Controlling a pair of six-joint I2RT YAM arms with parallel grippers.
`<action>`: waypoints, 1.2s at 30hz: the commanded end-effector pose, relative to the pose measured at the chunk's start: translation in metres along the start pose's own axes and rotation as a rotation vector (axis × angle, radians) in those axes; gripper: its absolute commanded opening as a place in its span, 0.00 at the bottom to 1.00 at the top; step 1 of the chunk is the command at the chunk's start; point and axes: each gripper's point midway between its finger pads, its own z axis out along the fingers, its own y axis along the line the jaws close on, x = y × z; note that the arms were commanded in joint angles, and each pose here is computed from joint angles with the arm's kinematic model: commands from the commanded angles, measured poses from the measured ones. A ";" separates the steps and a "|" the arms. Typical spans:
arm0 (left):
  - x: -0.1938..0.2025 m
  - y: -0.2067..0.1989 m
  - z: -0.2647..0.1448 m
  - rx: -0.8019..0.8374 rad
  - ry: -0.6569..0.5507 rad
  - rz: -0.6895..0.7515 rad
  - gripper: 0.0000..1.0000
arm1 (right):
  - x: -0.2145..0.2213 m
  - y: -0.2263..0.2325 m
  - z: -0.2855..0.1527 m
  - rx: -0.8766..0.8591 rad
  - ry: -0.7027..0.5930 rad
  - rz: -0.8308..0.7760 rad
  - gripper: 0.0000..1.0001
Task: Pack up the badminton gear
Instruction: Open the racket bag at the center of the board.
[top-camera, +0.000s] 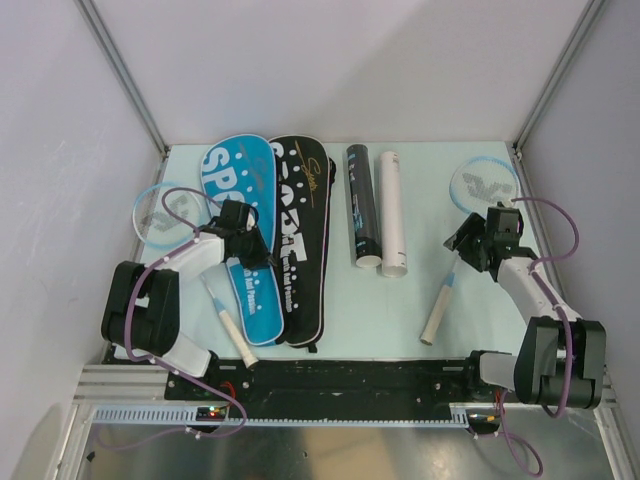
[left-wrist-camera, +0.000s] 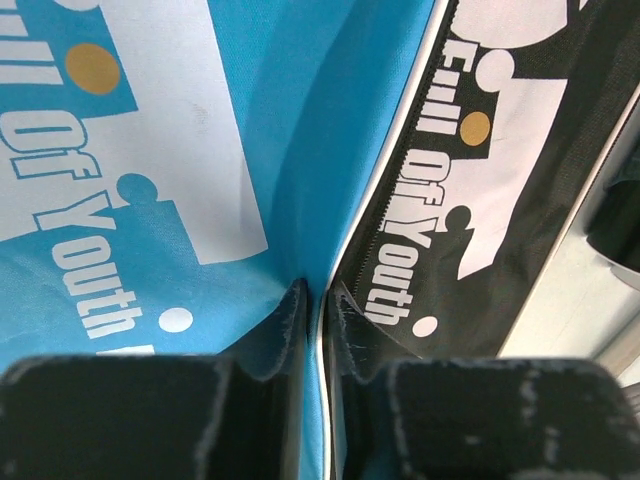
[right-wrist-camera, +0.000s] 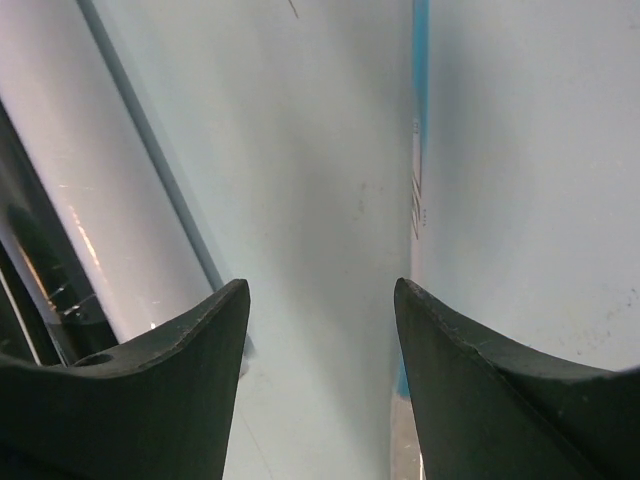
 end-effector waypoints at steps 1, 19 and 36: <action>-0.017 -0.019 -0.009 0.046 -0.055 0.037 0.11 | -0.001 -0.002 0.008 -0.036 0.012 -0.023 0.65; -0.026 -0.024 -0.012 0.043 -0.083 0.056 0.24 | 0.009 -0.012 0.018 -0.057 0.066 -0.021 0.65; -0.029 -0.031 -0.015 0.065 -0.088 0.052 0.00 | 0.011 -0.025 0.022 -0.007 0.078 0.023 0.65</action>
